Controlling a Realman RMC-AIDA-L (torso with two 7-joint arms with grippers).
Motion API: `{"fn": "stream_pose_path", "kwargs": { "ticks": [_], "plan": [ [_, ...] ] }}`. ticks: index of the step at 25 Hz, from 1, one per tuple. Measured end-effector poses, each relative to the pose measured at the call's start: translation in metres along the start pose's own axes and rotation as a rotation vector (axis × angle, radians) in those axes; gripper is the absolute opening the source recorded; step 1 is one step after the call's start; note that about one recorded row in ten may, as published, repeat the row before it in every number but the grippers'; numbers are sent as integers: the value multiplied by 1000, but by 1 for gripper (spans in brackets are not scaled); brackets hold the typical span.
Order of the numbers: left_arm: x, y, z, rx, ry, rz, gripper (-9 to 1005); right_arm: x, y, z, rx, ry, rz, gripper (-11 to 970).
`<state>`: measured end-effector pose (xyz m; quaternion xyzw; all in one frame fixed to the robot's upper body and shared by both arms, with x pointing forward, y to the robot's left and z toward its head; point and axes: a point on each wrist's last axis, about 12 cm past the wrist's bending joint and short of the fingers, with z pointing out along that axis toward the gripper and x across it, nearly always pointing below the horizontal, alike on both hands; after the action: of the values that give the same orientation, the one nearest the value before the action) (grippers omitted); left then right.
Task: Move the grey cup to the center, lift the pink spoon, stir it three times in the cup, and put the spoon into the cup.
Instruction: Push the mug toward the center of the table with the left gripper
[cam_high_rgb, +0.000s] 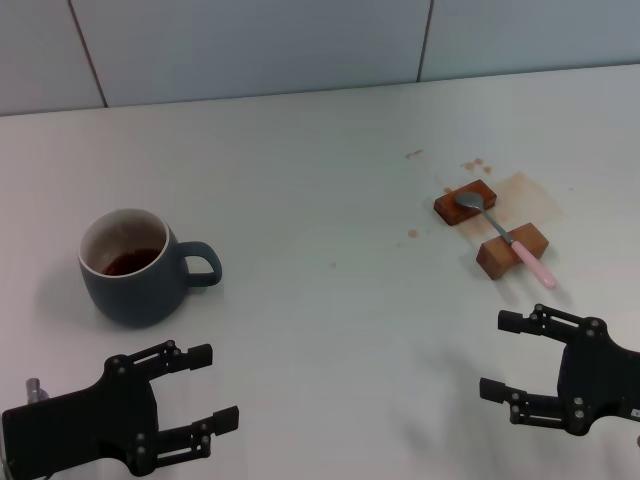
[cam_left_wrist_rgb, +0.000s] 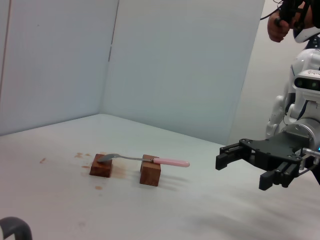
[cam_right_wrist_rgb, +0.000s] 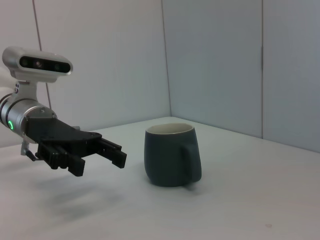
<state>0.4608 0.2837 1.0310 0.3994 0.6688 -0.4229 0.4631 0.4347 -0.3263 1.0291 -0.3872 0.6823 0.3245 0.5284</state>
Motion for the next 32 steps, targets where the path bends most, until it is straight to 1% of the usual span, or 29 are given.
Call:
{"fn": "stream_pose_path", "kwargs": {
  "ticks": [32],
  "plan": [
    [-3, 2, 1, 6, -6, 9, 705, -2, 0, 3, -7, -14, -4, 784]
  ]
}}
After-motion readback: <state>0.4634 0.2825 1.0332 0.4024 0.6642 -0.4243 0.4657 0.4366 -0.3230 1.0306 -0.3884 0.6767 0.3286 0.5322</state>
